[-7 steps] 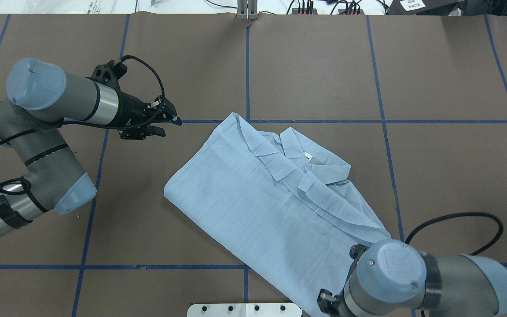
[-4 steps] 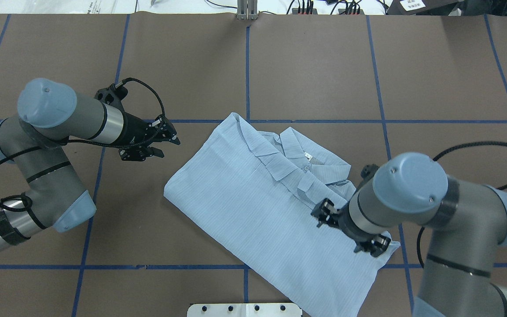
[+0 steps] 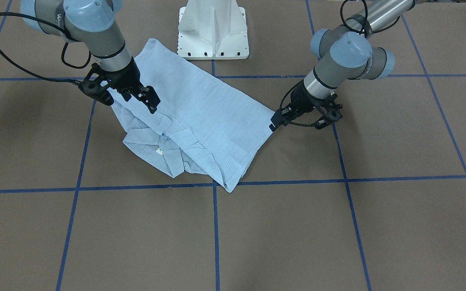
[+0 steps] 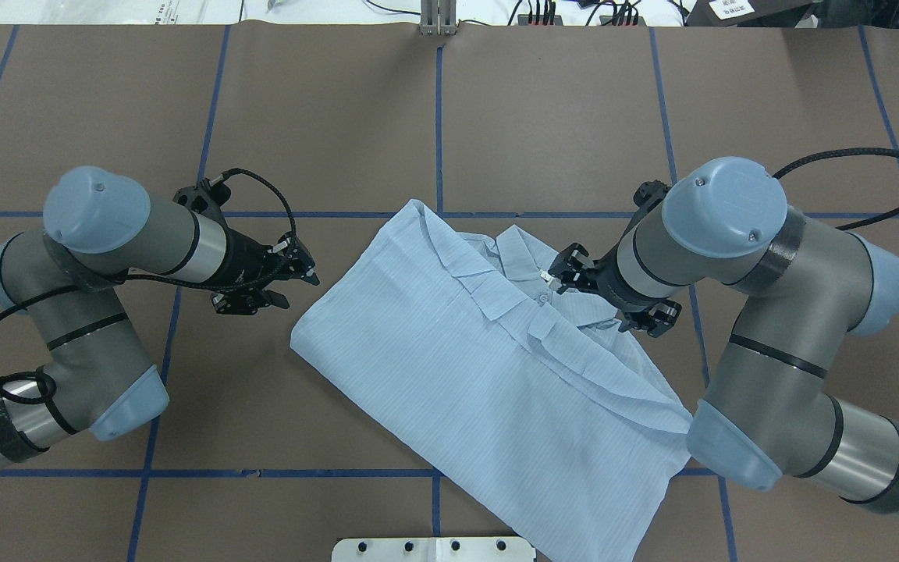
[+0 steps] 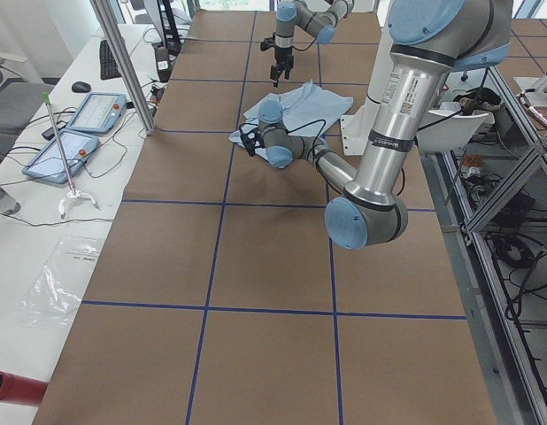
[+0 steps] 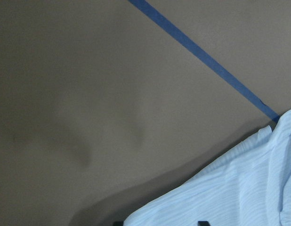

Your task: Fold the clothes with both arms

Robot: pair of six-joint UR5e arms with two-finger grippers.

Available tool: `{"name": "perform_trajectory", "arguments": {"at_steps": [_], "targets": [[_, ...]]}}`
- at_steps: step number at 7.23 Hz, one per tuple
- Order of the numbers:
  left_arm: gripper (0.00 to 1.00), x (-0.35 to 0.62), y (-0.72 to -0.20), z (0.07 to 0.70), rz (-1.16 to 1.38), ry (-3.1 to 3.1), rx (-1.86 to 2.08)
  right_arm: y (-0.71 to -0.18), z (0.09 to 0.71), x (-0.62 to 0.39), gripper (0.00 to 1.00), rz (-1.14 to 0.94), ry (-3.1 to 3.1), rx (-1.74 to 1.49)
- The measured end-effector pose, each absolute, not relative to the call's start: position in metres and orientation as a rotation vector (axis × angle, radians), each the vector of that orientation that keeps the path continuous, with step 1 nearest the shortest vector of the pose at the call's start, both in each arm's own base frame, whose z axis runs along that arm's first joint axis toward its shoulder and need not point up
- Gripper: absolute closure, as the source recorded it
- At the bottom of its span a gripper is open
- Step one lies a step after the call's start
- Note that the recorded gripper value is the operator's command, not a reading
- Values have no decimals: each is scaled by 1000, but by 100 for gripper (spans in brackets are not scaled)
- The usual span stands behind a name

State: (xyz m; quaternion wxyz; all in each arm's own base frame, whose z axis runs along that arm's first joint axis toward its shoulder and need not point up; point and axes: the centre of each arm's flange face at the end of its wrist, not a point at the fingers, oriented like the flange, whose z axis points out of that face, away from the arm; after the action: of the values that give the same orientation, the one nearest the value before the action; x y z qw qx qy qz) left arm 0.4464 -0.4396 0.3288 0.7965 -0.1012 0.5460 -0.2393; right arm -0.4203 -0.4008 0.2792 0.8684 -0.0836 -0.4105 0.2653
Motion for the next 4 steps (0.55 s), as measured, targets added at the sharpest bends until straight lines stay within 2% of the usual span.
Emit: {"name": "perform_trajectory", "arguments": {"at_steps": [4], "targets": [[39,447,-413,336,-528,1078,-255,-419,280,-417,0,564,-913,-132]]}}
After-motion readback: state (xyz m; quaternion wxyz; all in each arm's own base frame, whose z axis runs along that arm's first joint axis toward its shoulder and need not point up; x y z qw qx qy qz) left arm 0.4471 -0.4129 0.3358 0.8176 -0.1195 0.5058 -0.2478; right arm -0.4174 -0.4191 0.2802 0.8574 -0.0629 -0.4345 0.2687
